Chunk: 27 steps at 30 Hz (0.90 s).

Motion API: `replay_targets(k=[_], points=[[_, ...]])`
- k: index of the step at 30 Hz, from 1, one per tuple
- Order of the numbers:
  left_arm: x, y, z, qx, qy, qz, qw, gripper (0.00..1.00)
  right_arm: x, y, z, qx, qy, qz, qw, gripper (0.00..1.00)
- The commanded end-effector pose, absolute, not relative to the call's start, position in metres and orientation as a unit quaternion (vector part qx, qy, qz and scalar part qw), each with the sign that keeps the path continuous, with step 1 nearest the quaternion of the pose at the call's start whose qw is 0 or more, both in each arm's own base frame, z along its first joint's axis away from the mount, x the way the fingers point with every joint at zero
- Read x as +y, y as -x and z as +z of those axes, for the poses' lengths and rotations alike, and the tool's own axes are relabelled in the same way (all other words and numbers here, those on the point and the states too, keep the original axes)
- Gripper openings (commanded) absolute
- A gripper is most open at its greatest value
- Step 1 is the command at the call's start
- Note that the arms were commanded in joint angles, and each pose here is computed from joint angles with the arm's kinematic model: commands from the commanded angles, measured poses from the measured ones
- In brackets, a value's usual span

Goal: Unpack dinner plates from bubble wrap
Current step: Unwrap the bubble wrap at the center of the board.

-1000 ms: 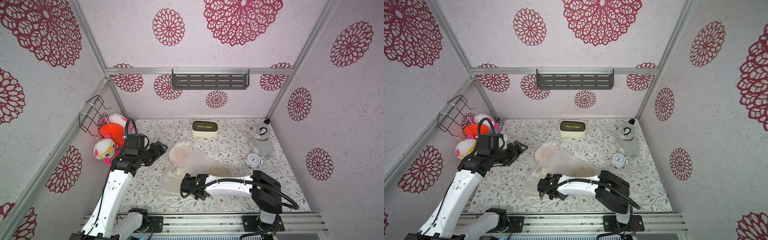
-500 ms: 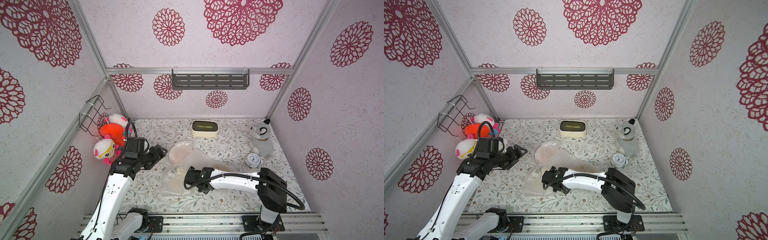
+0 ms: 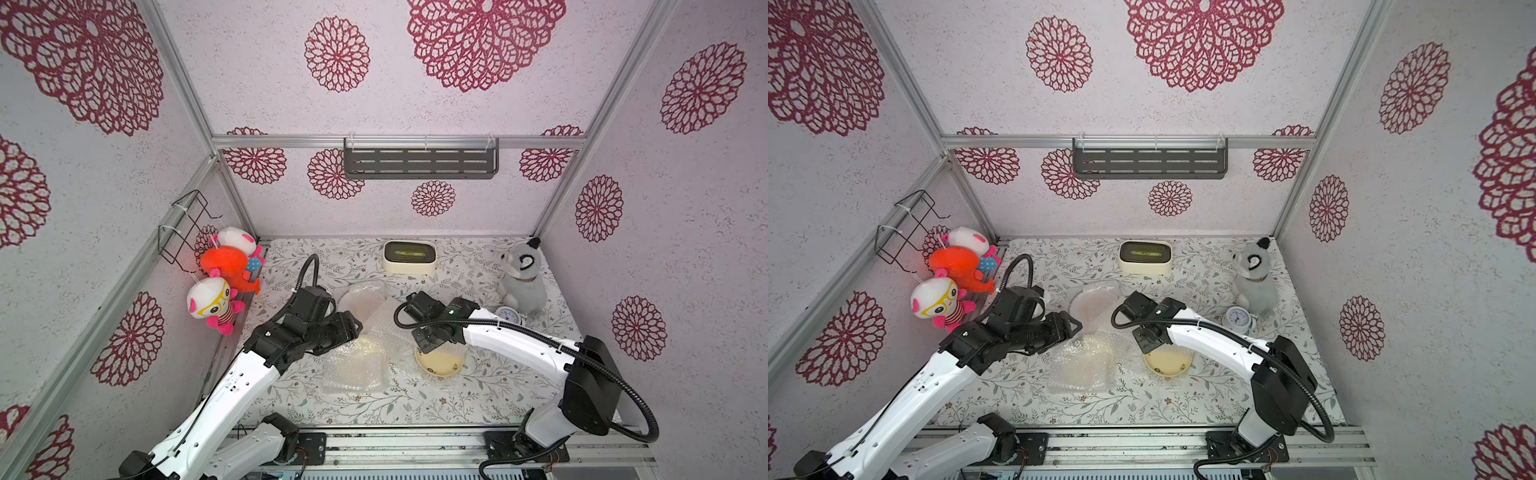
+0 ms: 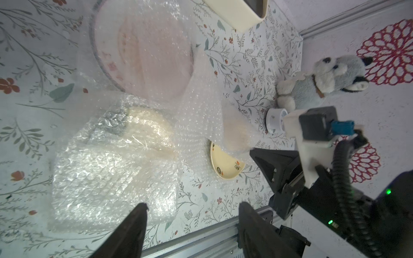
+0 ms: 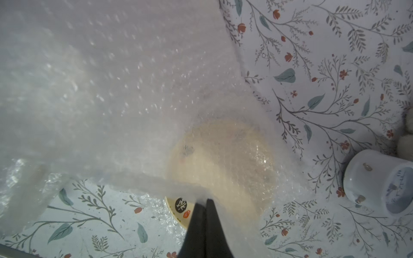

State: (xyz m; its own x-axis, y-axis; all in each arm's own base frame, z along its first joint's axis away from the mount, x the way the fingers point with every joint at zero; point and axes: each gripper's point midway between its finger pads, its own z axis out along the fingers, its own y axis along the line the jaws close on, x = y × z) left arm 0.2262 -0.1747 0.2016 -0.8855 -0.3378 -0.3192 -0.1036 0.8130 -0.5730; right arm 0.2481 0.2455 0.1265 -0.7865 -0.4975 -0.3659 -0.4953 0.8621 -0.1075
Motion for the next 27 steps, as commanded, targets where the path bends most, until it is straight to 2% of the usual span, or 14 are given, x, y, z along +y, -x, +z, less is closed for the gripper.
replay_targets(k=[1,7,19,27], points=[[-0.189,-0.229,0.198,0.93,0.114,-0.273,0.221,0.63,0.243,-0.25,0.132,0.948,0.256,0.026,0.19,0.0],[-0.213,-0.225,0.179,0.94,0.082,-0.267,0.198,0.45,0.24,-0.261,0.133,0.949,0.251,0.024,0.191,0.0],[-0.282,-0.255,0.142,0.946,0.037,-0.278,0.163,0.4,0.235,-0.265,0.135,0.951,0.245,0.035,0.186,0.0],[-0.312,-0.277,0.128,0.949,0.023,-0.279,0.148,0.39,0.242,-0.252,0.138,0.946,0.26,0.098,0.168,0.0]])
